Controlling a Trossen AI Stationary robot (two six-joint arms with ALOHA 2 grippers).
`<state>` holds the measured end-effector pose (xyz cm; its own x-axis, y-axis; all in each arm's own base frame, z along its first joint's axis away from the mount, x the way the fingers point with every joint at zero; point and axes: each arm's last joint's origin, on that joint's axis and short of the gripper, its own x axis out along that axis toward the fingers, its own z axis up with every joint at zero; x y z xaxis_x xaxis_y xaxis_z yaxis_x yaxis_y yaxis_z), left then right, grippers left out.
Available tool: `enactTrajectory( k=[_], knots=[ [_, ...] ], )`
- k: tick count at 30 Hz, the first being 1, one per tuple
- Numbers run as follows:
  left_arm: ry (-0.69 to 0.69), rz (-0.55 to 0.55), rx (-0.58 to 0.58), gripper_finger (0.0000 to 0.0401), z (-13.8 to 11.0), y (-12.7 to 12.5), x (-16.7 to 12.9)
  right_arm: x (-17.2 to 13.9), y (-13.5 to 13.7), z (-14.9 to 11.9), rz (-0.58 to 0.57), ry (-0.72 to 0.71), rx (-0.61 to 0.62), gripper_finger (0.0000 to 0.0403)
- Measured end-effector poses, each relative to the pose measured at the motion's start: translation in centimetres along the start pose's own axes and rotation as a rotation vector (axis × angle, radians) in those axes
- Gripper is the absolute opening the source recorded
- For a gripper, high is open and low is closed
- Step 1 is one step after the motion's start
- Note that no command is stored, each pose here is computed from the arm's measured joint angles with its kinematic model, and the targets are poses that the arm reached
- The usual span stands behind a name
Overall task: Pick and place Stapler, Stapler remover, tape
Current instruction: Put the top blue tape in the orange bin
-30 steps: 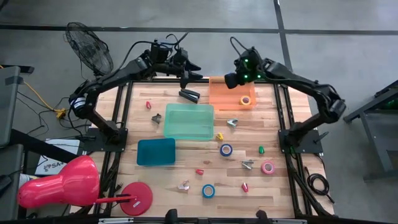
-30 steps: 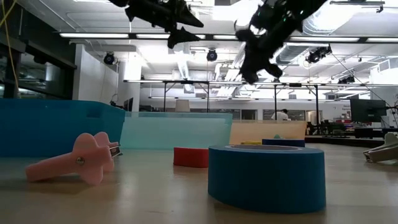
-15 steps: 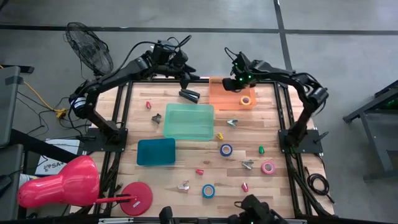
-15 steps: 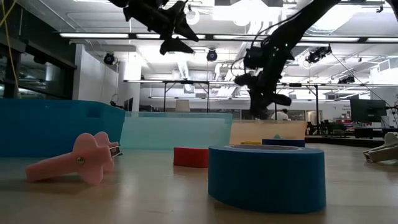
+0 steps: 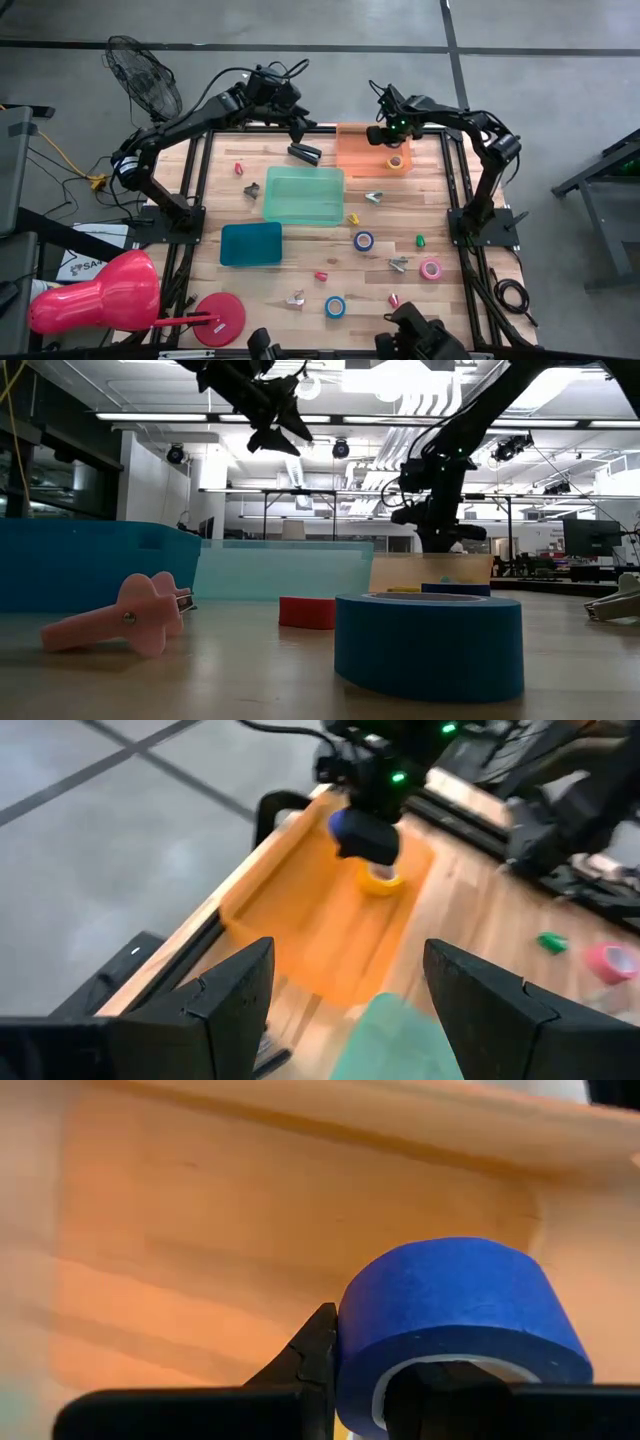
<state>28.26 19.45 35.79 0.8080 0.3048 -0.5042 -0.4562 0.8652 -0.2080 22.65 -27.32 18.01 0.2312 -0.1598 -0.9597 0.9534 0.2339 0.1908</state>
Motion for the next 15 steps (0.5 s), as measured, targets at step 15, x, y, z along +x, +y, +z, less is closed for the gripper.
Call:
enactTrajectory(
  k=[15],
  knots=[
    [0.101, 0.146, -0.017, 0.0252, -1.4, 0.8, 1.0, 1.2, -0.5, 0.0, -0.065, 0.021, -0.002, 0.0064]
  ],
)
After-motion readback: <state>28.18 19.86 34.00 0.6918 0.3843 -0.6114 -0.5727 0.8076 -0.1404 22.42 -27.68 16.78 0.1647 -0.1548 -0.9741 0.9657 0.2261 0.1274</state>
